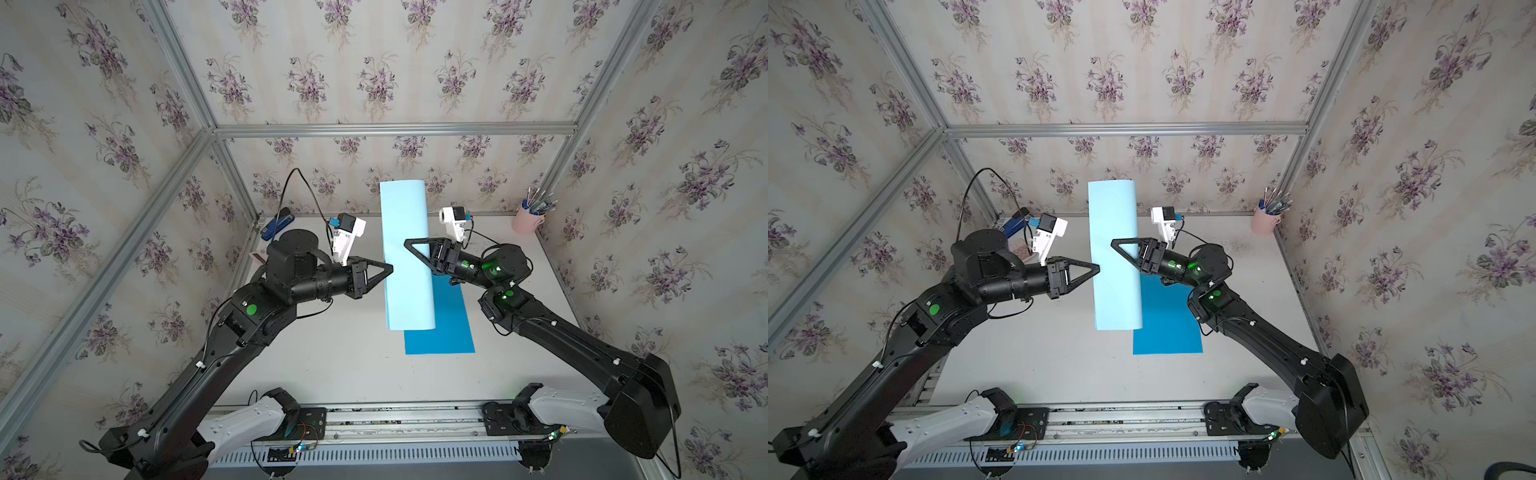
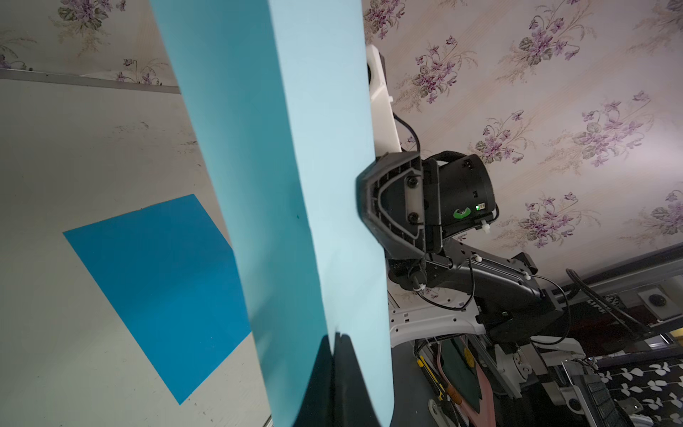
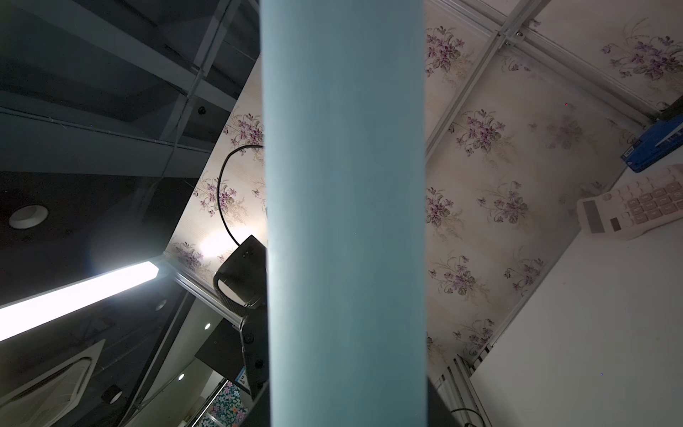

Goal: Fold the rectangular paper in half along the long edge
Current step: Fold the paper.

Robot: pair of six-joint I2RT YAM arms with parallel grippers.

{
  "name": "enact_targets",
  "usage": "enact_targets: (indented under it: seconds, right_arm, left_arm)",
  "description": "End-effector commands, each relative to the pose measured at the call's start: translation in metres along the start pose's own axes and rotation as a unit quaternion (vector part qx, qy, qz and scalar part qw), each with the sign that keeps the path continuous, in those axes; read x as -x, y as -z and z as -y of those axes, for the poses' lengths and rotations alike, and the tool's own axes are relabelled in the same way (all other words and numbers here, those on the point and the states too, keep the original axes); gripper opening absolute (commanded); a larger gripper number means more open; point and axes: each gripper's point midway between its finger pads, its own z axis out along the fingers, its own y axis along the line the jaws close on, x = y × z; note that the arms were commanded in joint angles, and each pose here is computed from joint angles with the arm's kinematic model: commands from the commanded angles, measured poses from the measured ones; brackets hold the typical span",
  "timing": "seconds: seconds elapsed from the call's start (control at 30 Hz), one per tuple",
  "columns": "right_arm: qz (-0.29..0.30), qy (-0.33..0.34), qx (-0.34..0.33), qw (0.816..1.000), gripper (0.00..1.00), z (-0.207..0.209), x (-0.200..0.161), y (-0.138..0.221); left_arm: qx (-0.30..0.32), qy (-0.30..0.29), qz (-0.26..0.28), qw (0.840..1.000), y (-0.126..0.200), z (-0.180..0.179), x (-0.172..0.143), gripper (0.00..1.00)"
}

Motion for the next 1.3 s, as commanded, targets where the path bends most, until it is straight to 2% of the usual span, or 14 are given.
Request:
enact_targets:
  seconds: [0.0, 0.27, 0.47, 0.87, 1.27]
  right_arm:
    - [-0.014, 0.014, -0.006, 1.000, 0.39, -0.002, -0.004, 0.000]
    - [-0.016, 0.018, -0.005, 1.000, 0.40, -0.005, -0.005, 0.002]
    - [0.000, 0.023, -0.004, 1.000, 0.37, -0.007, -0.002, 0.004]
    - [0.035, 0.028, 0.001, 0.999, 0.38, -0.006, 0.004, 0.011]
    - [0.041, 0.027, 0.012, 0.999, 0.40, -0.007, 0.005, 0.007]
  left_arm:
    - [-0.003, -0.015, 0.012, 1.000, 0.002, 0.004, 0.006, 0.00]
    - [0.000, -0.013, 0.009, 1.000, -0.001, 0.001, 0.005, 0.00]
    - [-0.001, -0.011, 0.009, 1.000, -0.002, 0.000, 0.005, 0.00]
    - [0.000, -0.006, 0.005, 1.000, -0.004, -0.002, 0.003, 0.00]
    - [-0.007, -0.001, 0.004, 1.000, -0.007, -0.002, 0.002, 0.00]
